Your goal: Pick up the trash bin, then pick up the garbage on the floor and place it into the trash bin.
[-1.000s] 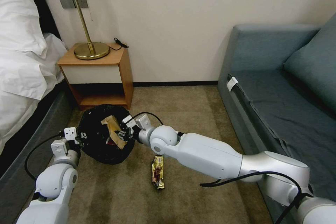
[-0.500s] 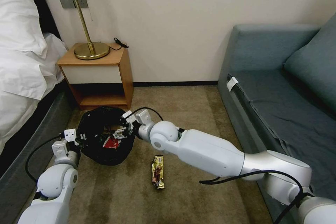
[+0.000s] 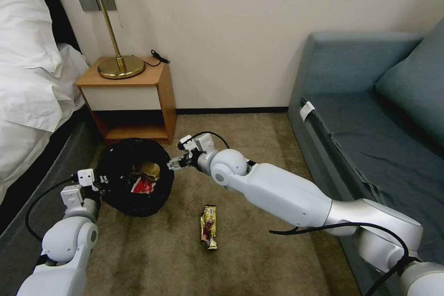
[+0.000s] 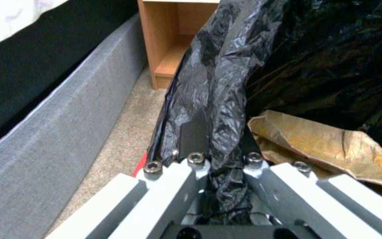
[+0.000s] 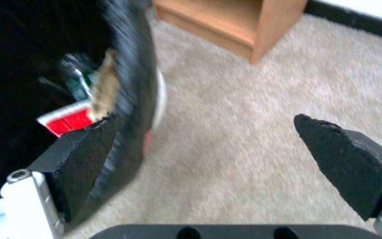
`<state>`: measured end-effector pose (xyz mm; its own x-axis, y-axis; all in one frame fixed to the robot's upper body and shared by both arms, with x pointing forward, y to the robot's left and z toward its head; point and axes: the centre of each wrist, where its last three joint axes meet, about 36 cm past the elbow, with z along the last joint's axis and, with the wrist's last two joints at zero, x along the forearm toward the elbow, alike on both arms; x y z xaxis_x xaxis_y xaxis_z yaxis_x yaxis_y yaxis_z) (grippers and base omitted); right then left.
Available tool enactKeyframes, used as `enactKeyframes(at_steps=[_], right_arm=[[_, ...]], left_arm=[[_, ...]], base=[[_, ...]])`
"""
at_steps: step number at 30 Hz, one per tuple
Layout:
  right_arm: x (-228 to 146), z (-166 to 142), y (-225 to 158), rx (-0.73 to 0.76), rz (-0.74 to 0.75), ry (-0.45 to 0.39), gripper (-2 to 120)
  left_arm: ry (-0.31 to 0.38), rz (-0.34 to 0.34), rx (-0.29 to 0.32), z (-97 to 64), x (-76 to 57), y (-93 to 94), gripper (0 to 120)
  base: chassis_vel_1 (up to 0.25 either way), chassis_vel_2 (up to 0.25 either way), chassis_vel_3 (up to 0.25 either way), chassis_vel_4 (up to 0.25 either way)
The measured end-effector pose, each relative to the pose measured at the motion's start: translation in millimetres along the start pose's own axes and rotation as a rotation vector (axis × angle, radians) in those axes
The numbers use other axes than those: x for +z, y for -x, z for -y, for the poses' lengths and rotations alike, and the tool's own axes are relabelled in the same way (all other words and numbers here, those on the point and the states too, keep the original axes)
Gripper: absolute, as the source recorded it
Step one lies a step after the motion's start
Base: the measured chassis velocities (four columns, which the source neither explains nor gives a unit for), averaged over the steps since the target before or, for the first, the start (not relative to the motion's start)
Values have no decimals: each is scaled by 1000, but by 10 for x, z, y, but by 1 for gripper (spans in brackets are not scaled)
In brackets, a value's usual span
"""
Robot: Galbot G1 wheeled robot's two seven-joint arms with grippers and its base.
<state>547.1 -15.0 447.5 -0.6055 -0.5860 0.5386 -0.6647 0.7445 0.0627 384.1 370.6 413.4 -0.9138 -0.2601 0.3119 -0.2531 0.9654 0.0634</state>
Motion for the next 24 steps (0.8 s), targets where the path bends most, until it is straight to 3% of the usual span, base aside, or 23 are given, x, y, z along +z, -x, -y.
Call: enactKeyframes(at_steps=[9,14,24], right_arm=[[486,72,141,52,-127,61,100],[933,-26,207,56,-214,96,100],[1430,-213,292,57,-317,124,100]], left_arm=[[-7,10,-12,-47,-72,-11,1],[-19,10,-19,-37,-110,-33,1],[-27,22,-12,27,-160,-137,1]], base=[[0,0,0,0],[0,0,0,0],[0,0,0,0]])
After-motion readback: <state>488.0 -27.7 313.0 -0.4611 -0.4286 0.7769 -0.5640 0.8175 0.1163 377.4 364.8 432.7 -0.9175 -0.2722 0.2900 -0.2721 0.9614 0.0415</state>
